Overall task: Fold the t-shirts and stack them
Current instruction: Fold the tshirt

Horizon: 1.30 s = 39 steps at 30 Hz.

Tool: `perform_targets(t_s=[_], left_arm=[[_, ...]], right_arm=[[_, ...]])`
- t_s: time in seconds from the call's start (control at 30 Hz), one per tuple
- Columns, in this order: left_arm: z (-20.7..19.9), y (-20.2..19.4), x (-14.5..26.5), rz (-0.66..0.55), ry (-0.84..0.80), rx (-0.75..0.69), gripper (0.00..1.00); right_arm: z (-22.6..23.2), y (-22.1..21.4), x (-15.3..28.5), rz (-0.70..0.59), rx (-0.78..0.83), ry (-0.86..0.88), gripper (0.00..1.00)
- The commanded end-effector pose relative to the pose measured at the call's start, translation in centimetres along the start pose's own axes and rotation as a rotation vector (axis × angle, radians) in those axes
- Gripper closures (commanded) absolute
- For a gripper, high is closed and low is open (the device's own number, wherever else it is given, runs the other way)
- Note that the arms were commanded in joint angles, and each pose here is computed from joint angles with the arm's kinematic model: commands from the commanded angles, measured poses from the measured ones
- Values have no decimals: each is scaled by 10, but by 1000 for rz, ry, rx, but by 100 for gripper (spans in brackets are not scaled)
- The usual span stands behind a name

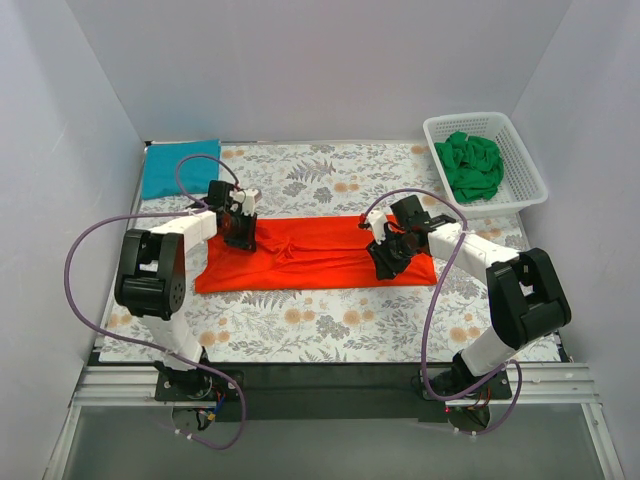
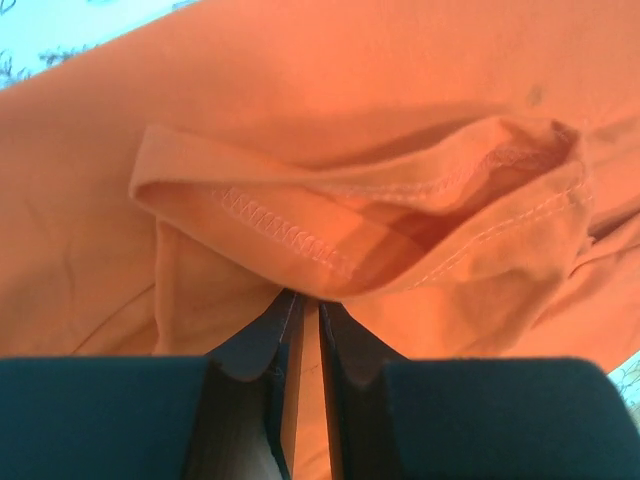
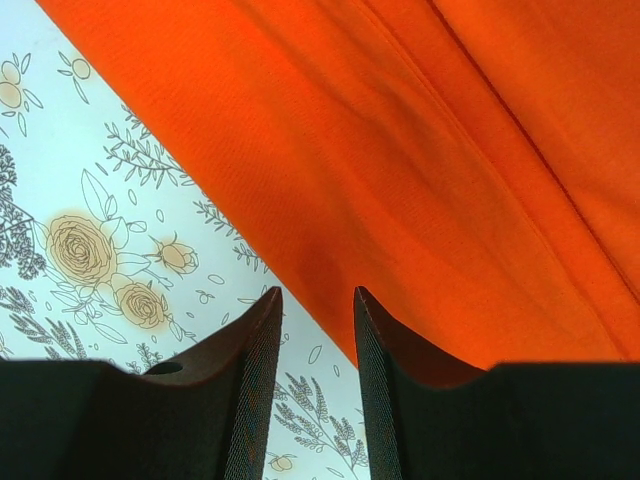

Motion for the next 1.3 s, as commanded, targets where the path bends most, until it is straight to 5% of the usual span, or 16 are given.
perform_targets(t_s=[0.0, 0.33, 0.6, 0.83, 1.0, 1.13, 1.27], left_arm=[[-7, 33, -1, -100, 17, -33, 89], [-42, 59, -20, -131, -39, -72, 87], [-42, 64, -31, -116, -45, -46, 72], [-39, 87, 45, -221, -46, 11, 60], [-27, 53, 71, -150, 0, 50, 58], [-22, 18, 71, -96, 44, 73, 63], [-19, -2, 60, -28, 59, 131, 83]], right_arm=[[-1, 5, 7, -26, 2, -13, 59], [-1, 0, 8, -22, -1, -18, 59], [-7, 3, 7, -19, 2, -25, 59], [-29, 17, 15, -10, 49, -112, 59], [-40, 23, 10, 8, 40, -126, 59], [-47, 22, 2, 65, 19, -129, 60], [-47, 6, -6, 129, 13, -110, 64]])
Point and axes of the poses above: each gripper's point midway between its finger pads, its own x axis back along the fingers, its own z axis along the line the jaws close on, y = z × x, the point moved 5 cm from there along x, back along the fingers, and after that the axes turned 1 degree about x, right-handed, at the moved point
